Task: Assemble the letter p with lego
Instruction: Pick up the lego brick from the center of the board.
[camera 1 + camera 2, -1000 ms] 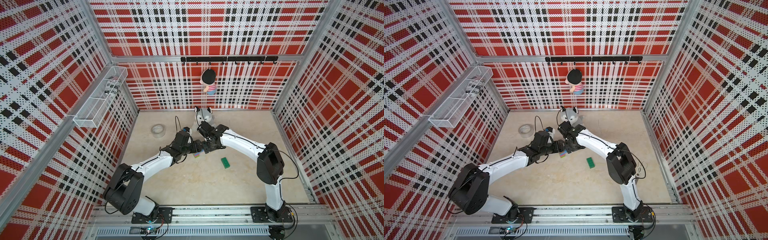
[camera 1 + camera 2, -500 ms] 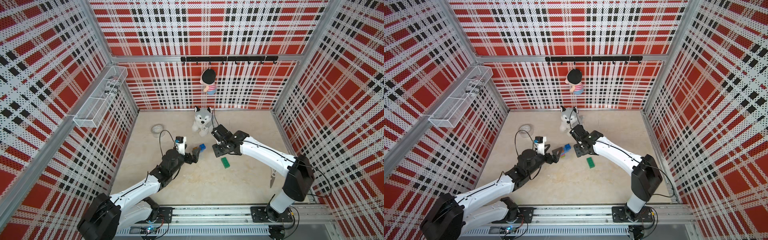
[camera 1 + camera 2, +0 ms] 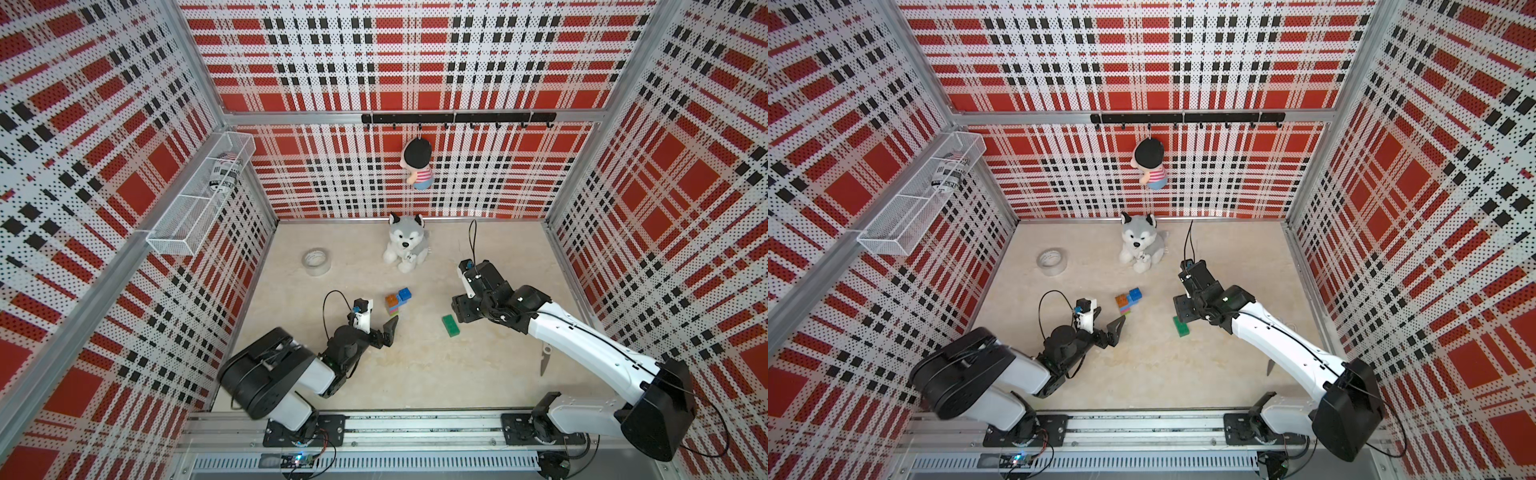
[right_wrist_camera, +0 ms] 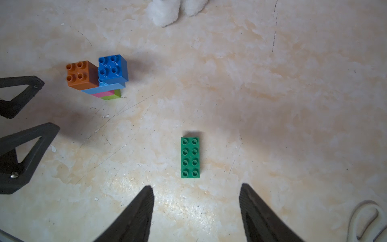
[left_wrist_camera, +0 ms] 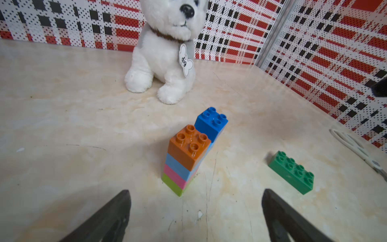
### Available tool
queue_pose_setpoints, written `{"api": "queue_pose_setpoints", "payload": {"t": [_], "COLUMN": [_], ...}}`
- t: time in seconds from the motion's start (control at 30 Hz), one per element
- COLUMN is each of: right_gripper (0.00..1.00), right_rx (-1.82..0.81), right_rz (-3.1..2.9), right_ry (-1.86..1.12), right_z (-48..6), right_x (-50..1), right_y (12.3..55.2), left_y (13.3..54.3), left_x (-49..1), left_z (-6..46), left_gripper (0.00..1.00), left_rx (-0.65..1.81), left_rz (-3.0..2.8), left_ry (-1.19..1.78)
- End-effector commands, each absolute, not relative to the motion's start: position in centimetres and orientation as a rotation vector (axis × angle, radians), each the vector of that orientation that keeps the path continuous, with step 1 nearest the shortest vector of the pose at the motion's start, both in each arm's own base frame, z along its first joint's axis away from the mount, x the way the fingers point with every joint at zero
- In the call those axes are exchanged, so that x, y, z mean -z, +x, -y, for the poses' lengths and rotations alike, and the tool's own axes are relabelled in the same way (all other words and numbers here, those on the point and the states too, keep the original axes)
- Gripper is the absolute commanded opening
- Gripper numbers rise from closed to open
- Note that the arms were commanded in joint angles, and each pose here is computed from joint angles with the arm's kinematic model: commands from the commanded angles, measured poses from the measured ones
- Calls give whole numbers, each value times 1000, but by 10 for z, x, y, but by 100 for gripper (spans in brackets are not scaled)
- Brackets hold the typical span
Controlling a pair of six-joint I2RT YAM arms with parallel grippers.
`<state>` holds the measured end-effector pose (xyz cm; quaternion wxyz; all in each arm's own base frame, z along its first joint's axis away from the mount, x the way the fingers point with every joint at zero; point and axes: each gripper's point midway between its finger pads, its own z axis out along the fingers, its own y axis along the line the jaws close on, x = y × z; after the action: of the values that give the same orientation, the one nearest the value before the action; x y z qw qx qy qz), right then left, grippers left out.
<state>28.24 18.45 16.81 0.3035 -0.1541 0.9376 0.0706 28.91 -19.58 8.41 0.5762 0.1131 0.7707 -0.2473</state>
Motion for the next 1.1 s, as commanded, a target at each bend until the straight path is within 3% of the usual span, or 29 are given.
{"api": "queue_pose_setpoints", "payload": {"t": [0.0, 0.67, 1.07], "right_gripper": [69, 71, 71], "right_rx": [-197, -174, -161], "right_rz": [-2444, -2473, -2491], "right_ry": [-415, -395, -389], "right_z": [-185, -181, -181], "right_x": [-174, -170, -164], "right_y": [288, 288, 289], "left_y": [294, 328, 343], "left_x": [-116, -38, -31], "left_z": [201, 205, 207], "left_gripper": [98, 98, 99], "left_rx": [630, 371, 349], "left_rz": [-1622, -1878, -1896], "left_ry": [239, 347, 380]}}
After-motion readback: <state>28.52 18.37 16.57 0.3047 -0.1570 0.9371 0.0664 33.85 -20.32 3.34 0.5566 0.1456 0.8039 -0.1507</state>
